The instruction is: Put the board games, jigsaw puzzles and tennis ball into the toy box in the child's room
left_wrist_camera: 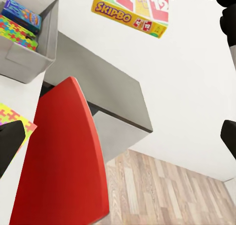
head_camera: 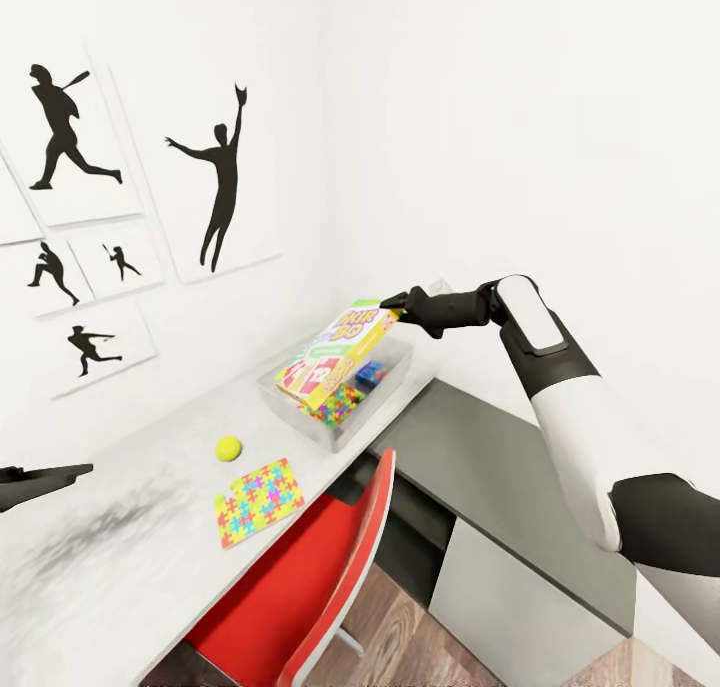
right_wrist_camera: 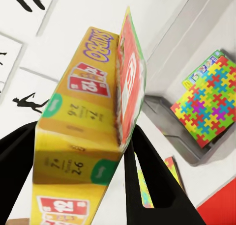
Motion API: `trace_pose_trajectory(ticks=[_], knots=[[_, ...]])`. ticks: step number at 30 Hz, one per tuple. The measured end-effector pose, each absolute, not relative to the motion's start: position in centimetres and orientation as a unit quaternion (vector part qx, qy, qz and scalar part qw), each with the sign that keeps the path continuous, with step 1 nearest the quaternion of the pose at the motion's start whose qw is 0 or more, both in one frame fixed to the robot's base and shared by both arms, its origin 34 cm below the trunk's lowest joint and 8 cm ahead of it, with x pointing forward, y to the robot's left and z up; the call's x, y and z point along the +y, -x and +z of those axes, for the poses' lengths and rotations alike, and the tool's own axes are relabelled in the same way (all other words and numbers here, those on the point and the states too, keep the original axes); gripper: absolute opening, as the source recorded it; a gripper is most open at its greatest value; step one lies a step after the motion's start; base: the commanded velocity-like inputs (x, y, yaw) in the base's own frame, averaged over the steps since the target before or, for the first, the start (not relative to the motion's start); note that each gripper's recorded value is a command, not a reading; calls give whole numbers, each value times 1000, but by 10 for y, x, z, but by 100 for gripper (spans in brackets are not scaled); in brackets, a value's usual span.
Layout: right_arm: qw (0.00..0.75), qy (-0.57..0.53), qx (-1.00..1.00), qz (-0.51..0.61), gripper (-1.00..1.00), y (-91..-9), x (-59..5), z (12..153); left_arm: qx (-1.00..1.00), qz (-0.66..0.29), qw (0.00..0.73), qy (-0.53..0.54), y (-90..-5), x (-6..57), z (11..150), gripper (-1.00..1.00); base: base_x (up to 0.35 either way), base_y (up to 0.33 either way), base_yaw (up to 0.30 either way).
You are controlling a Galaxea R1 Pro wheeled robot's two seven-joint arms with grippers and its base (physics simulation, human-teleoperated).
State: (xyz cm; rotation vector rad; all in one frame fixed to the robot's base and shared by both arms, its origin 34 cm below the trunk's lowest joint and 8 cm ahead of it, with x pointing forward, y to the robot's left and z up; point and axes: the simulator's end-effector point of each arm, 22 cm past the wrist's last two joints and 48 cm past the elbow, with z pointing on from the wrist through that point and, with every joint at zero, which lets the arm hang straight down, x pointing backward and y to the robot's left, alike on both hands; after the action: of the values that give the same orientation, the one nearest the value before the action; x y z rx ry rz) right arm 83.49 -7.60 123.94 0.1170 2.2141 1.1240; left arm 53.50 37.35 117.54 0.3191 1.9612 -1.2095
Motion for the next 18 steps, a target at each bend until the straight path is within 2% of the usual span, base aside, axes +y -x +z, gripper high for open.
trace_pose_trajectory(ticks=[18], knots=[[307,-41,854,419,-100,-839,-71,1213,779,-479,385,-123,-540,372,1161,100,0,0,0]])
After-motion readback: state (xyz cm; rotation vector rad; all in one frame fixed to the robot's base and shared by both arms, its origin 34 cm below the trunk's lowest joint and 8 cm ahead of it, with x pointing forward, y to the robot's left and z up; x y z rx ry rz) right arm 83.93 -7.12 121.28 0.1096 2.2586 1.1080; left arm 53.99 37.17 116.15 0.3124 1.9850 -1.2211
